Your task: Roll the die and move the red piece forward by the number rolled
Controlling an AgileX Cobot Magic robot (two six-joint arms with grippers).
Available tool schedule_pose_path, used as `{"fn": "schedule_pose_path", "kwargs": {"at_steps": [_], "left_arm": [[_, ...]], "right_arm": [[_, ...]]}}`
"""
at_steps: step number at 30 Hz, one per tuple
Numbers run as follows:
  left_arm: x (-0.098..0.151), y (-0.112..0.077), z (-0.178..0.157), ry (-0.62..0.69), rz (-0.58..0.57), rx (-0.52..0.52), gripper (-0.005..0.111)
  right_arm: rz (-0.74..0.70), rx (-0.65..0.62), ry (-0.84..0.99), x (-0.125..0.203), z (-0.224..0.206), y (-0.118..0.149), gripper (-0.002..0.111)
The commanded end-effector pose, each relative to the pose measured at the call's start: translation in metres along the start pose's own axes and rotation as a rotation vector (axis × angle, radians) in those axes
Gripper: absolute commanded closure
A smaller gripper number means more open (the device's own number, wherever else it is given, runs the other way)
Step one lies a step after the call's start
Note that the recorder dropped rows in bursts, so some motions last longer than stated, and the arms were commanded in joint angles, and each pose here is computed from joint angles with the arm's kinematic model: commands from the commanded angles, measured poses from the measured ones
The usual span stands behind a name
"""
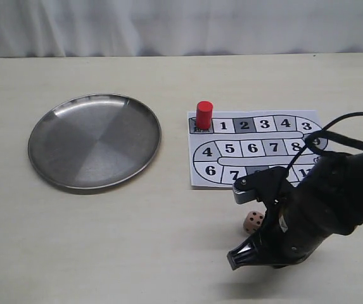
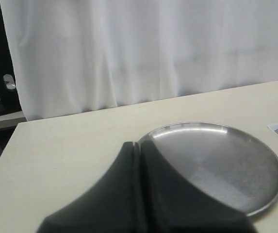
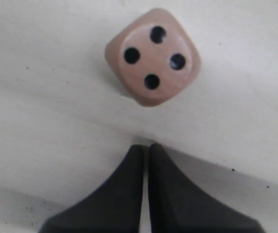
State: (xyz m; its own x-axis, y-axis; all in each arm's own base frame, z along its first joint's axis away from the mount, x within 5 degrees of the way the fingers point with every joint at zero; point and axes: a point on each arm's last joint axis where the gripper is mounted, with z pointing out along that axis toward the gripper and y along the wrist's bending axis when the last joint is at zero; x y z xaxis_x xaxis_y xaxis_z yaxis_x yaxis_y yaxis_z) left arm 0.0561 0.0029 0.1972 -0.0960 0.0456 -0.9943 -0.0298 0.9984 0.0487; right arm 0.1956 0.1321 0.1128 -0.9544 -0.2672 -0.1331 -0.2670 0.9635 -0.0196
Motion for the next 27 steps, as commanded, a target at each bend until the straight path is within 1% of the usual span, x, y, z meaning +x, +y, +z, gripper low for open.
{"fn": "schedule_pose_path", "kwargs": {"at_steps": [1,2,3,6,7,8,9,10,11,12,13,14,15,16,17,18,20,27], "left_arm": [[0.0,-0.001,0.0,-0.011,-0.002,0.01,0.107],[0.0,-0.001,0.0,-0.011,-0.002,0.01,0.107],[0.0,-0.001,0.0,-0.011,-0.002,0.01,0.107],[0.0,-0.001,0.0,-0.011,-0.002,0.01,0.107],[0.0,-0.001,0.0,-0.011,-0.002,0.01,0.107],[0.0,-0.001,0.0,-0.011,-0.002,0.01,0.107],[0.0,-0.001,0.0,-0.011,-0.002,0.01,0.107],[0.0,-0.001,0.0,-0.011,-0.002,0.01,0.107],[0.0,-0.001,0.0,-0.011,-0.002,0.01,0.107],[0.0,-0.001,0.0,-0.011,-0.002,0.01,0.107],[0.0,-0.001,0.0,-0.011,-0.002,0.01,0.107],[0.0,-0.001,0.0,-0.011,-0.002,0.01,0.107],[0.0,-0.001,0.0,-0.011,-0.002,0.01,0.107],[0.0,-0.001,0.0,-0.011,-0.002,0.01,0.107],[0.0,-0.001,0.0,-0.011,-0.002,0.01,0.107],[0.0,-0.001,0.0,-0.011,-0.002,0.01,0.107],[0.0,-0.001,0.0,-0.011,-0.002,0.01,0.107],[0.0,-0.001,0.0,-0.011,-0.002,0.01,0.107]], "right_arm": [[-0.005,-0.006,-0.029,0.003,-0.013,-0.002,0.104],[-0.003,-0.01,-0.047,0.002,-0.02,-0.002,0.104],[0.0,-0.029,-0.109,-0.002,-0.038,-0.003,0.104],[0.004,-0.083,-0.26,-0.013,-0.068,0.0,0.104],[0.0,-0.109,-0.334,-0.018,-0.079,0.001,0.104],[-0.037,-0.157,-0.503,-0.031,-0.097,0.005,0.104],[-0.094,-0.174,-0.629,-0.043,-0.111,0.008,0.102],[-0.116,-0.167,-0.652,-0.049,-0.115,0.01,0.099],[-0.144,-0.151,-0.677,-0.06,-0.12,0.012,0.091],[-0.152,-0.137,-0.674,-0.07,-0.119,0.014,0.079],[-0.167,-0.12,-0.676,-0.087,-0.116,0.017,0.06],[-0.168,-0.112,-0.678,-0.095,-0.114,0.017,0.053],[-0.149,-0.101,-0.672,-0.11,-0.109,0.016,0.041],[-0.128,-0.09,-0.673,-0.124,-0.106,0.012,0.034],[-0.09,-0.067,-0.663,-0.145,-0.096,0.003,0.026],[-0.047,-0.058,-0.65,-0.16,-0.086,-0.006,0.023],[0.022,-0.058,-0.623,-0.182,-0.066,-0.016,0.023],[0.024,-0.047,-0.589,-0.218,-0.022,-0.013,0.025]]}}
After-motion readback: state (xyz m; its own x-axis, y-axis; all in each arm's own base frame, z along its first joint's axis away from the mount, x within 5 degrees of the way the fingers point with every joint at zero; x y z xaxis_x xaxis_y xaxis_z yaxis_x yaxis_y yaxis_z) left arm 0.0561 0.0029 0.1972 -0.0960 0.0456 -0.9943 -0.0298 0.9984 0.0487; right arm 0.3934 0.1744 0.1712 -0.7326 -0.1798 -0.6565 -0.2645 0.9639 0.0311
